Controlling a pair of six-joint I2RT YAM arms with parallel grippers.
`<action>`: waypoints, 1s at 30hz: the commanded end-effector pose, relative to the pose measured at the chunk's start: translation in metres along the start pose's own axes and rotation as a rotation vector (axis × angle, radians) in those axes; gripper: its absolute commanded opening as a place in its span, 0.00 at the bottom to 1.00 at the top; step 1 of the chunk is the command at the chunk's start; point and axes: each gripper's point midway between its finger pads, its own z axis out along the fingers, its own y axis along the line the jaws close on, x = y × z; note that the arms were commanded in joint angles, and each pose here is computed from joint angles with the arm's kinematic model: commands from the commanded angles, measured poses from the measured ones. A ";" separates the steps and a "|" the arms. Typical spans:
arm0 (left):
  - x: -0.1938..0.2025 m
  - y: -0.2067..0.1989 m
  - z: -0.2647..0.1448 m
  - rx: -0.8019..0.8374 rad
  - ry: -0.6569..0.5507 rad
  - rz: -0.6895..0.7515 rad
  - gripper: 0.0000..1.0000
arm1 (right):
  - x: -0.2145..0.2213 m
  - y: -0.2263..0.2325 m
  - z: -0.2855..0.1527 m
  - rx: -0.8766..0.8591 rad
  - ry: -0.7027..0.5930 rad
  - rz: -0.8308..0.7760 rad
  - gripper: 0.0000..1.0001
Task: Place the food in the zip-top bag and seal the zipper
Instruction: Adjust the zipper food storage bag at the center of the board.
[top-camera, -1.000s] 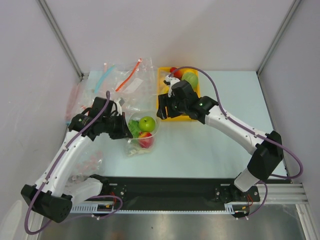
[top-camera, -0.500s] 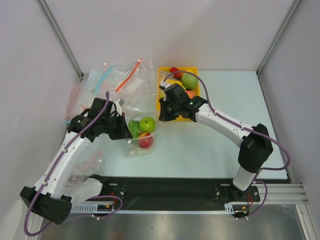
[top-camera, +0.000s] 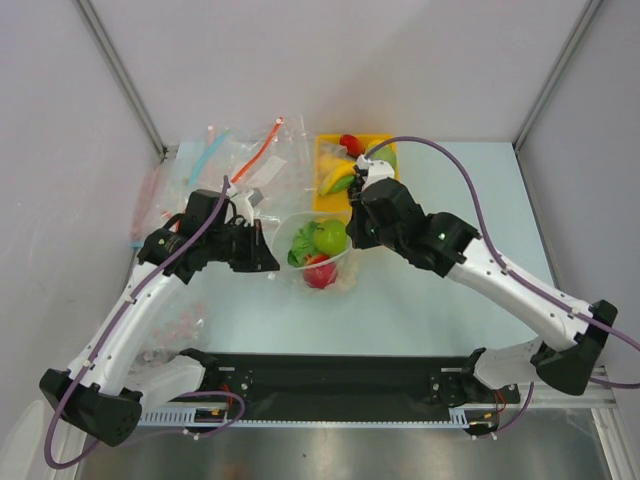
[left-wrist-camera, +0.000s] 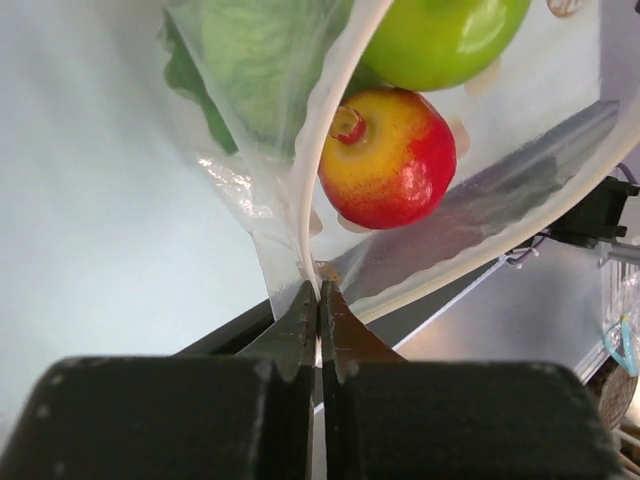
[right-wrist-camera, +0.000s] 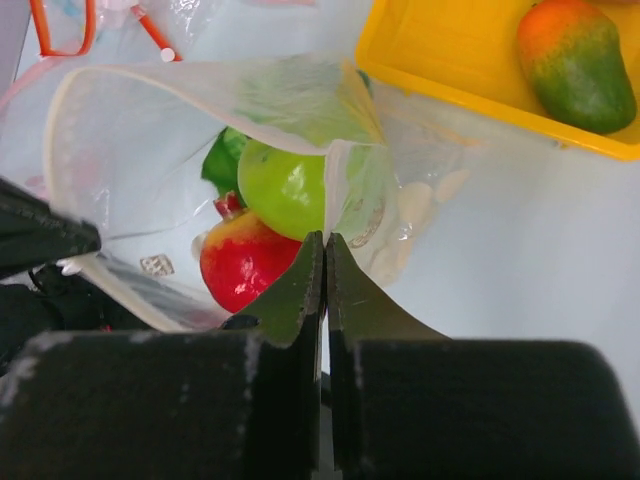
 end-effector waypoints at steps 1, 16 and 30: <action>-0.020 -0.027 -0.011 0.114 -0.086 0.100 0.04 | 0.000 -0.020 -0.017 0.096 -0.048 0.020 0.00; -0.044 -0.020 0.001 0.111 -0.263 0.132 0.99 | 0.030 -0.054 0.005 0.157 0.025 0.152 0.00; -0.043 -0.015 -0.026 0.120 -0.518 0.197 1.00 | -0.008 -0.080 0.006 0.132 0.023 0.148 0.54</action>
